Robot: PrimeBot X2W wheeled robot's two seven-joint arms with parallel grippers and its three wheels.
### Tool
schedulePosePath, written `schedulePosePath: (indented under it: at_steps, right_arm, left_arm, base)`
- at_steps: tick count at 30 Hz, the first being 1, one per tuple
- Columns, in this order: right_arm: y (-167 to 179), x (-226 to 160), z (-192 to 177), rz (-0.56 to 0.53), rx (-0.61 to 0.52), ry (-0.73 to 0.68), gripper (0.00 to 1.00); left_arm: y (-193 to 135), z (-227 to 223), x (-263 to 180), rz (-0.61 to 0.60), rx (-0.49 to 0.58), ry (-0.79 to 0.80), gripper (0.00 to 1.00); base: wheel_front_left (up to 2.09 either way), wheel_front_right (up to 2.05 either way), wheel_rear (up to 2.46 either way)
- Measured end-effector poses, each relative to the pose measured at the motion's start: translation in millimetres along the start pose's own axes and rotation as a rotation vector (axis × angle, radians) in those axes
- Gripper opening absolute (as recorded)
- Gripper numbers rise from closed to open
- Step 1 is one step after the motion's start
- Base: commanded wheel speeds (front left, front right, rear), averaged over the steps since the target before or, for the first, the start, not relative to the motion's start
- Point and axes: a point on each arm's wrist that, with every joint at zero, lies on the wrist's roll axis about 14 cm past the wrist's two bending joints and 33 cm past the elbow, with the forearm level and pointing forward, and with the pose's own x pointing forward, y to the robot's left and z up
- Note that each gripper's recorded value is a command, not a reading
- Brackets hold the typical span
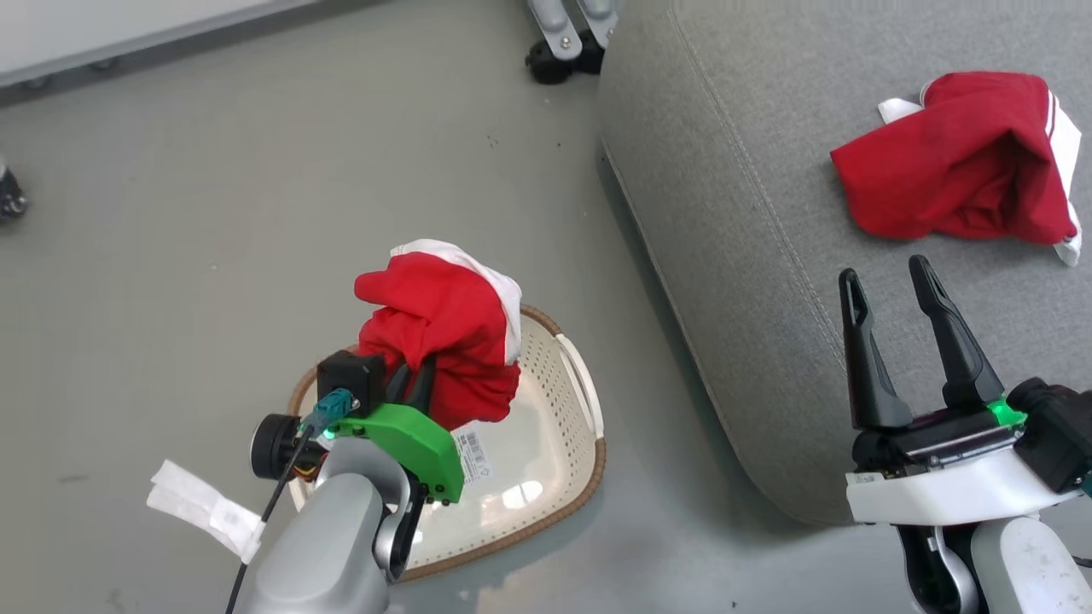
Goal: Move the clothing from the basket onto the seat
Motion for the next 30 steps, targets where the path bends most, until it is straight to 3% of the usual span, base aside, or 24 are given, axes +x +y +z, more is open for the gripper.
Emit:
schedulePosePath:
  at_steps: [17,30]
  right_arm:
    - [27.7,-16.0,34.0,0.085,0.041,-0.102,1.0]
    - [38.9,-28.6,42.0,0.117,0.046,-0.122,1.0]
  left_arm:
    - [-12.0,161.5,-99.3,0.022,0.052,-0.584,0.0]
    - [-39.7,242.6,-172.8,-0.029,0.089,-0.908,0.0]
  base:
    - [0.0,0.0,0.0]
    - [0.0,0.0,0.0]
